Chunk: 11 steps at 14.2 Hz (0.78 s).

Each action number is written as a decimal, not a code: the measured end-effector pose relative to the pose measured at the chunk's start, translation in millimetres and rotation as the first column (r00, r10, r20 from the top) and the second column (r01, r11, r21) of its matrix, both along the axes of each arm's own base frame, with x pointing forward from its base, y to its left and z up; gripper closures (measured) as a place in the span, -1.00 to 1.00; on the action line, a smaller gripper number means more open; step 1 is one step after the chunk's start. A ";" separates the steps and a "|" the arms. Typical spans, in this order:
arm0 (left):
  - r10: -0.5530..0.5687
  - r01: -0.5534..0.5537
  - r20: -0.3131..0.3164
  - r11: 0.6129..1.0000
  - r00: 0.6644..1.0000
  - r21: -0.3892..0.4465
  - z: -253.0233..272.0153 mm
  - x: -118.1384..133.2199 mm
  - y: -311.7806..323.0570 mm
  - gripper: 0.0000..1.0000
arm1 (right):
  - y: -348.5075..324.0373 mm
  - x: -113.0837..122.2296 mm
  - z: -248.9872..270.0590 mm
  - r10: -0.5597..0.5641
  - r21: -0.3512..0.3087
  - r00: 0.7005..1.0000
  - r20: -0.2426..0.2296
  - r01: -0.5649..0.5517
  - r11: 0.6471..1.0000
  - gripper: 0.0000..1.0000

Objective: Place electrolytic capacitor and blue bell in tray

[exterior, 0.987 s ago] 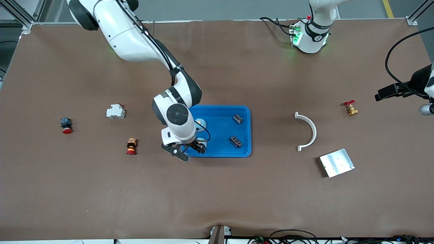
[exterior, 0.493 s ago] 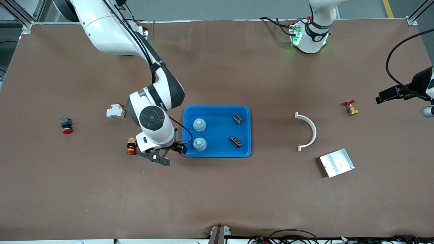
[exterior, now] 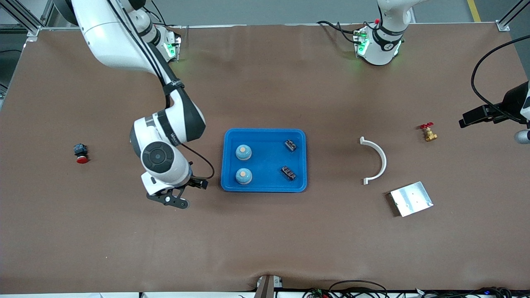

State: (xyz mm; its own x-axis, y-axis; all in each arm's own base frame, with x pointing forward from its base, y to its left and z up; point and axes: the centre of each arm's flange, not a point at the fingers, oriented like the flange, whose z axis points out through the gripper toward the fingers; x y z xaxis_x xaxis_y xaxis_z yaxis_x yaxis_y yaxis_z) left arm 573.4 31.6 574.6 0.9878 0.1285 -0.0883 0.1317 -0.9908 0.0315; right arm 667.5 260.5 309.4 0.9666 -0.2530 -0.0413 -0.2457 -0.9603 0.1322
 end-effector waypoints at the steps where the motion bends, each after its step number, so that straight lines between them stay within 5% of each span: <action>1: -0.001 0.001 0.001 1.000 1.000 0.000 0.7 0.0 -0.7 -1.00 | -5.2 0.7 3.2 0.015 -0.003 1.000 -0.007 -0.015 1.000 -1.00; 5: -0.018 0.018 0.004 1.000 1.000 0.001 1.9 0.5 -10.3 -1.00 | -43.8 9.3 37.2 0.113 -0.007 0.994 -0.011 -0.113 0.994 -1.00; 11: -0.026 0.025 0.014 1.000 1.000 0.013 7.7 0.2 -17.5 -1.00 | -187.7 34.2 65.7 0.276 0.025 0.960 -0.042 -0.275 0.961 -1.00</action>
State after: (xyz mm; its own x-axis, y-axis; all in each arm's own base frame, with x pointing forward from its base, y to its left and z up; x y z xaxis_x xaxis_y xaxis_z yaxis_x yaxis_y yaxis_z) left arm 573.6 14.1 582.3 0.9919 0.1043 -0.0724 0.1061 -0.9941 0.0210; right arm 701.7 72.9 375.1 0.9958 0.0239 -0.0882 0.0343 -0.9924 0.1178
